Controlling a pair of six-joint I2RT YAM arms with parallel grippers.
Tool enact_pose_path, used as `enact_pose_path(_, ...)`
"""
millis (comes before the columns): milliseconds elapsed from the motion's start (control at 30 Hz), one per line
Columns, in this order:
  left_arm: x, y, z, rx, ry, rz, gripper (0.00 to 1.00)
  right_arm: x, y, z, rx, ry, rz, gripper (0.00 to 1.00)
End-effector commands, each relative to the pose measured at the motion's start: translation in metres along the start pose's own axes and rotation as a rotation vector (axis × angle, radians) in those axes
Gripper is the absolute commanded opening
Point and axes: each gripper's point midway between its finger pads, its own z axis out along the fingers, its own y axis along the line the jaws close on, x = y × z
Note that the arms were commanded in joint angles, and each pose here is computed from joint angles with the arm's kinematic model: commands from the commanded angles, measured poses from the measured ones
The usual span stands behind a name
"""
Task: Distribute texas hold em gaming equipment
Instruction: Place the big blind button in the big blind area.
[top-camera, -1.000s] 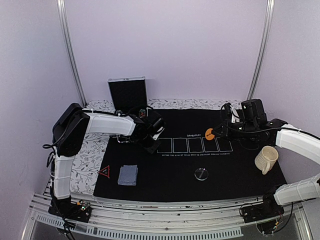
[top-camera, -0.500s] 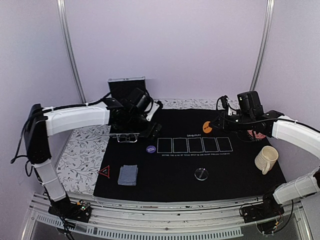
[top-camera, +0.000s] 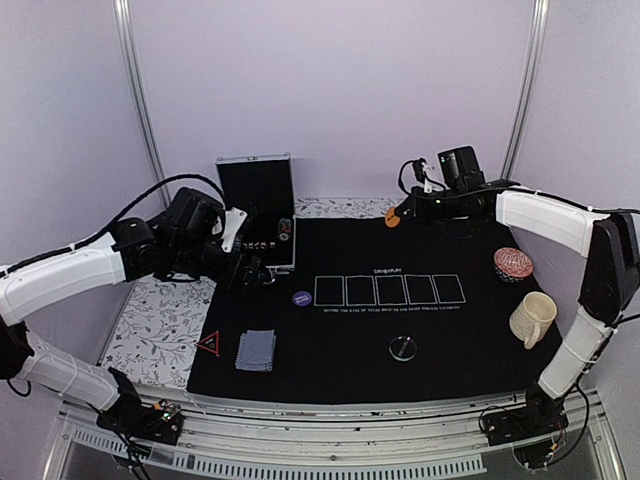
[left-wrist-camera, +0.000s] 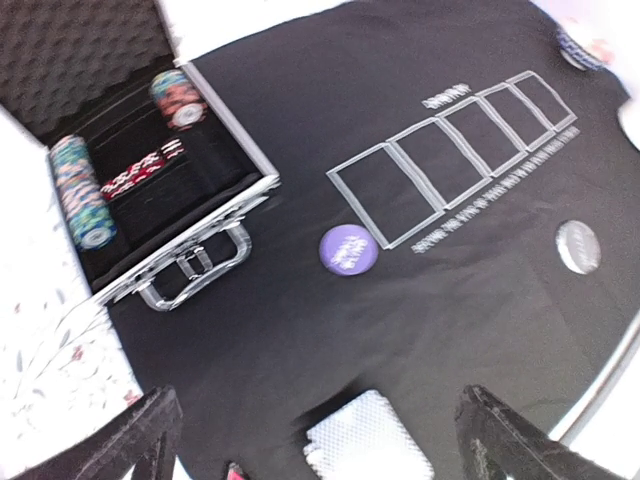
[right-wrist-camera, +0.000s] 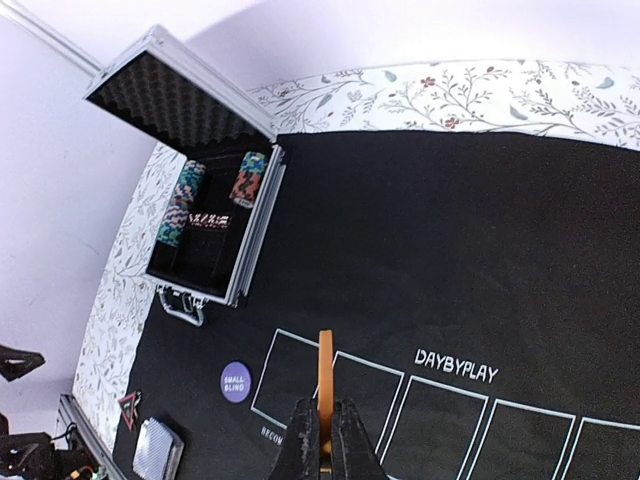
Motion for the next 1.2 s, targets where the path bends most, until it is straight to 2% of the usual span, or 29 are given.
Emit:
enact_pose_path(0, 0.001, 0.033, -0.001, -0.097, -0.064, -0.070, 0.98, -0.019, -0.019, 0.031, 0.019, -0.013, 0.021, 0.02)
enact_pose_path(100, 0.005, 0.045, -0.002, -0.100, -0.051, -0.112, 0.98, -0.014, -0.038, 0.062, 0.007, 0.025, 0.076, 0.02)
enact_pose_path(367, 0.015, 0.056, -0.004, -0.125, -0.046, -0.098, 0.98, 0.008, -0.078, 0.127, -0.009, 0.106, 0.218, 0.02)
enact_pose_path(633, 0.016, 0.059, -0.002, -0.095, -0.041, -0.126, 0.98, 0.038, -0.107, 0.146, -0.008, 0.173, 0.320, 0.04)
enact_pose_path(700, 0.015, 0.061, -0.003, -0.092, -0.043, -0.133, 0.98, 0.040, -0.113, 0.144, 0.008, 0.174, 0.328, 0.16)
enact_pose_path(867, 0.013, 0.069, -0.007, -0.100, -0.056, -0.158, 0.98, 0.040, -0.125, 0.135, 0.089, 0.177, 0.330, 0.73)
enact_pose_path(967, 0.012, 0.076, -0.012, -0.125, -0.075, -0.176, 0.98, 0.013, -0.126, 0.113, 0.185, 0.126, 0.275, 1.00)
enact_pose_path(1067, 0.012, 0.084, -0.016, -0.166, -0.094, -0.181, 0.98, -0.022, -0.112, 0.075, 0.328, 0.052, 0.165, 0.99)
enact_pose_path(1167, 0.013, 0.090, -0.018, -0.203, -0.100, -0.181, 0.98, -0.037, -0.071, 0.032, 0.452, -0.009, 0.001, 0.99)
